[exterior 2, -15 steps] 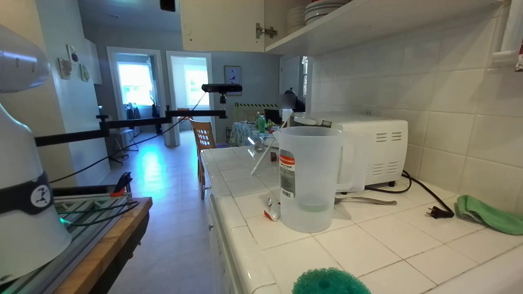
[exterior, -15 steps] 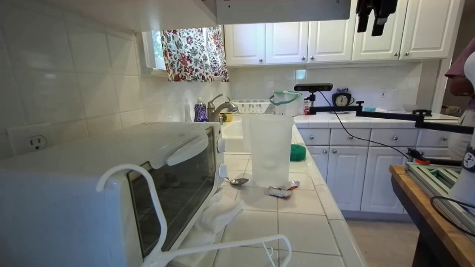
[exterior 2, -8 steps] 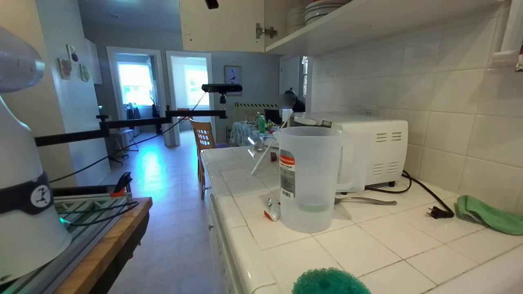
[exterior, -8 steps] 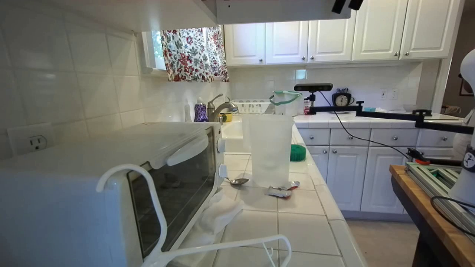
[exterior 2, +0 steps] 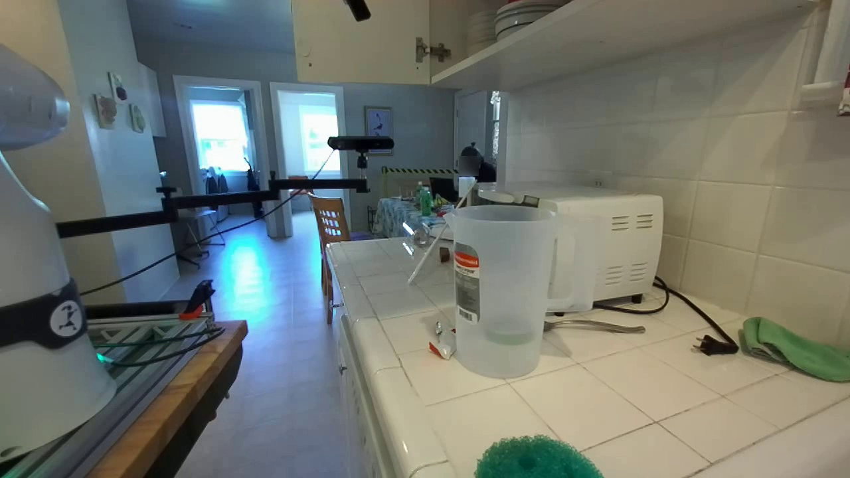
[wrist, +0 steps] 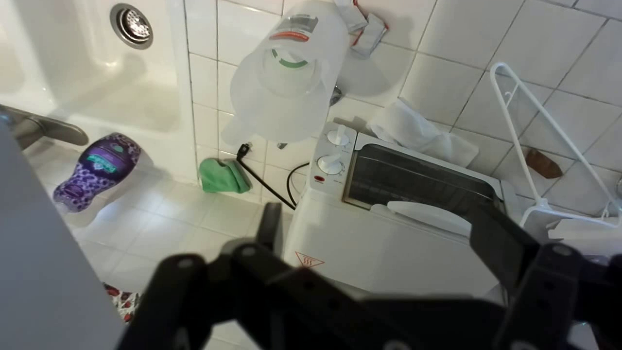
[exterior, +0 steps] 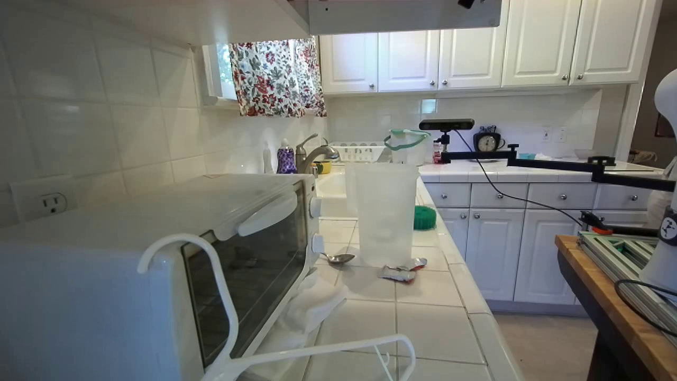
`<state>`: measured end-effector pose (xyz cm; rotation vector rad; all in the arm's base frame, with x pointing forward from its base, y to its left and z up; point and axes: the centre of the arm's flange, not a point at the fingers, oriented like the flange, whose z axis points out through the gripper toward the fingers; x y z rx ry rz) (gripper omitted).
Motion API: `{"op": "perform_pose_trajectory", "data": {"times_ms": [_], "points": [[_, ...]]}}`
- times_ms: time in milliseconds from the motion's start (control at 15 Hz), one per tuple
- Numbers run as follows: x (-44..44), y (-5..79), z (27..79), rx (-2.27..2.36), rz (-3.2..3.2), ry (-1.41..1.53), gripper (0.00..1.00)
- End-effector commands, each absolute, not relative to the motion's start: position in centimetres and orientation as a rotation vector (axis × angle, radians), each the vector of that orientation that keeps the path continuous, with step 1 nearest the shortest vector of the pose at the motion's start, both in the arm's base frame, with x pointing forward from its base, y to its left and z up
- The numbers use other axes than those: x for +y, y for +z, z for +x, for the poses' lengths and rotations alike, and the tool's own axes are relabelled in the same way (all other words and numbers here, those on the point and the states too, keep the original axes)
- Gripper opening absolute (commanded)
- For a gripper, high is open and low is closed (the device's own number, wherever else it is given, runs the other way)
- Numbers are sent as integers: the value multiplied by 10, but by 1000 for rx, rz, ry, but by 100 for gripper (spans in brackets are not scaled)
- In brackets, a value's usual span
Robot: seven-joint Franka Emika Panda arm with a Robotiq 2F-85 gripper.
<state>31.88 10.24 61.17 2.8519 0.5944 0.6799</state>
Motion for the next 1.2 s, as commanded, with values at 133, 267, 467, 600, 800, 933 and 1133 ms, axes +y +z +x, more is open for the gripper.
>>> {"op": "perform_pose_trajectory", "data": {"times_ms": [133,267,467,600,800,933,1133], "points": [[102,614,321,612,2833,726,100],[105,624,332,647,2775,849,100],[117,649,356,720,2696,1091,100],[128,663,373,759,2645,1230,100],[147,681,399,841,2581,1361,100],[162,692,415,867,2558,1411,100],[184,711,427,910,2573,1458,100]]}}
